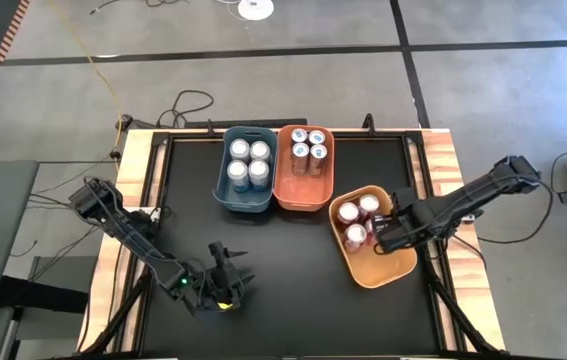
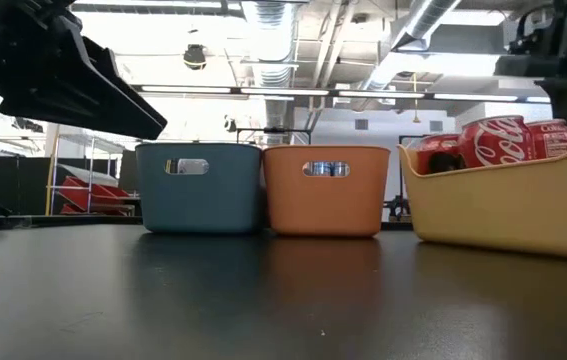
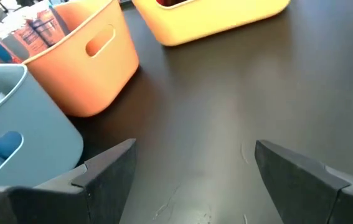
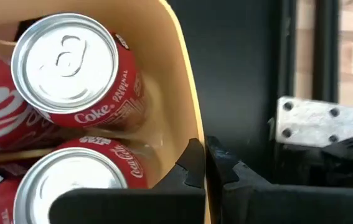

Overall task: Sort soda cans
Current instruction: Move the yellow bin to the top right of the table

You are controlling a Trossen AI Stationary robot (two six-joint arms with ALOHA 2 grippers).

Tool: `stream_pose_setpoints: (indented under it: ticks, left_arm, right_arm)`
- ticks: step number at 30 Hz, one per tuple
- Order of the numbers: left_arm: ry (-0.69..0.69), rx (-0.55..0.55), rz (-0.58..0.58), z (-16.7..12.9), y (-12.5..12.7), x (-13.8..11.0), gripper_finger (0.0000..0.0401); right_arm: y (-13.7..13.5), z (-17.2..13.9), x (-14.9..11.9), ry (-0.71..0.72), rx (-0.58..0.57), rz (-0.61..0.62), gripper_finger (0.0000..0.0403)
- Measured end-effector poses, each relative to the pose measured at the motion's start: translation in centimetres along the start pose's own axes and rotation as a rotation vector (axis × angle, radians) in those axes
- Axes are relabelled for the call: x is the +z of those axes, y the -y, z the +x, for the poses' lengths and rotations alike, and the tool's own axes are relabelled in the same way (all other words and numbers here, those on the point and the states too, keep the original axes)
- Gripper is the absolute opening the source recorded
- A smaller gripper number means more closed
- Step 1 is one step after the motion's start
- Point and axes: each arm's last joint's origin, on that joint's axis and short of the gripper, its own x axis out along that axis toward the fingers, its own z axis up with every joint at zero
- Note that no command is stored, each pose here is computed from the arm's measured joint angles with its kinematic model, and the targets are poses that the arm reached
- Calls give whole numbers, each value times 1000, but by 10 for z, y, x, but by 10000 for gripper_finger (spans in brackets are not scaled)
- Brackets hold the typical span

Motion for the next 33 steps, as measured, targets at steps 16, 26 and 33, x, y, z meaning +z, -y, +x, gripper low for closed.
stream_pose_setpoints:
  ticks: [16, 26, 33]
  left_arm:
    - [-20, 37, 42, 14, -8, 3, 318]
    - [-47, 36, 56, 22, -13, 4, 318]
    - [-47, 37, 56, 22, -13, 5, 318]
  right_arm:
    - [18, 24, 39, 214, -76, 236, 5]
    - [12, 33, 58, 220, -60, 244, 7]
    - [9, 2, 59, 116, 98, 2, 22]
